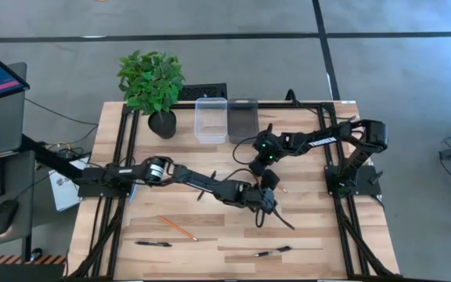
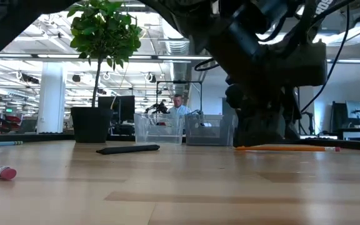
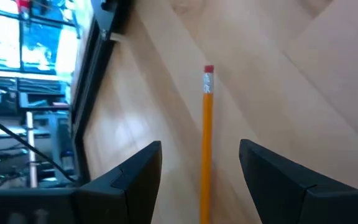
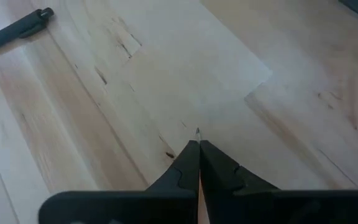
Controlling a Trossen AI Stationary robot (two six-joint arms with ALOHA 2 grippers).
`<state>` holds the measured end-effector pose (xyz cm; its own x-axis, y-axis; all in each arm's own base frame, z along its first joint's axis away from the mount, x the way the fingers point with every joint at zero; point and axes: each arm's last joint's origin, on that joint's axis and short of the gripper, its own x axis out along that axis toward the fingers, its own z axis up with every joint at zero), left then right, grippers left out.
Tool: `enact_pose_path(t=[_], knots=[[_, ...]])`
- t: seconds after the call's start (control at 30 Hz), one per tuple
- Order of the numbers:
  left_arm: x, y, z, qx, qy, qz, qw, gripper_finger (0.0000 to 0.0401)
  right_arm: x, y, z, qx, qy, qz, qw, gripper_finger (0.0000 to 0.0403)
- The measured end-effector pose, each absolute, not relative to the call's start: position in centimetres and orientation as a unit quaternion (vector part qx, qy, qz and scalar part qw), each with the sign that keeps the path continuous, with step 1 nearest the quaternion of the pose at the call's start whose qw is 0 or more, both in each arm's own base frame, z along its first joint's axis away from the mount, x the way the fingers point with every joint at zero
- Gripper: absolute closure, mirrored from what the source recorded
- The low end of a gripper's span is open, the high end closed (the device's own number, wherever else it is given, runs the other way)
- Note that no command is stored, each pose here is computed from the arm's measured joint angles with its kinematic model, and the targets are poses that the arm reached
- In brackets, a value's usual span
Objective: Sort pens & pencils
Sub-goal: Put the top orange pencil into the transparent bin
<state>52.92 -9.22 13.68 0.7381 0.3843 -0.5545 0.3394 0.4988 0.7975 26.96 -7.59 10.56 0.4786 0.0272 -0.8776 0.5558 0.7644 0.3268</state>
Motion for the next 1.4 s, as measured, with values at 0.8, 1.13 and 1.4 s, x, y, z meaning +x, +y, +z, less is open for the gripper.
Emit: enact_pose_path(t=[0.8, 1.13, 1.4], knots=[[53.1, -11.3, 15.2, 0.360, 0.325, -0.081, 0.871, 0.0193, 27.2, -7.4, 10.6, 0.285, 0.476, -0.159, 0.817, 0.0378], [51.4, -11.5, 13.7, 0.337, 0.421, -0.122, 0.833, 0.0193, 27.2, -7.4, 10.6, 0.285, 0.477, -0.158, 0.817, 0.0377], [50.9, -10.1, 13.4, 0.351, 0.472, -0.061, 0.806, 0.0193, 27.2, -7.4, 10.6, 0.282, 0.479, -0.155, 0.817, 0.0376]])
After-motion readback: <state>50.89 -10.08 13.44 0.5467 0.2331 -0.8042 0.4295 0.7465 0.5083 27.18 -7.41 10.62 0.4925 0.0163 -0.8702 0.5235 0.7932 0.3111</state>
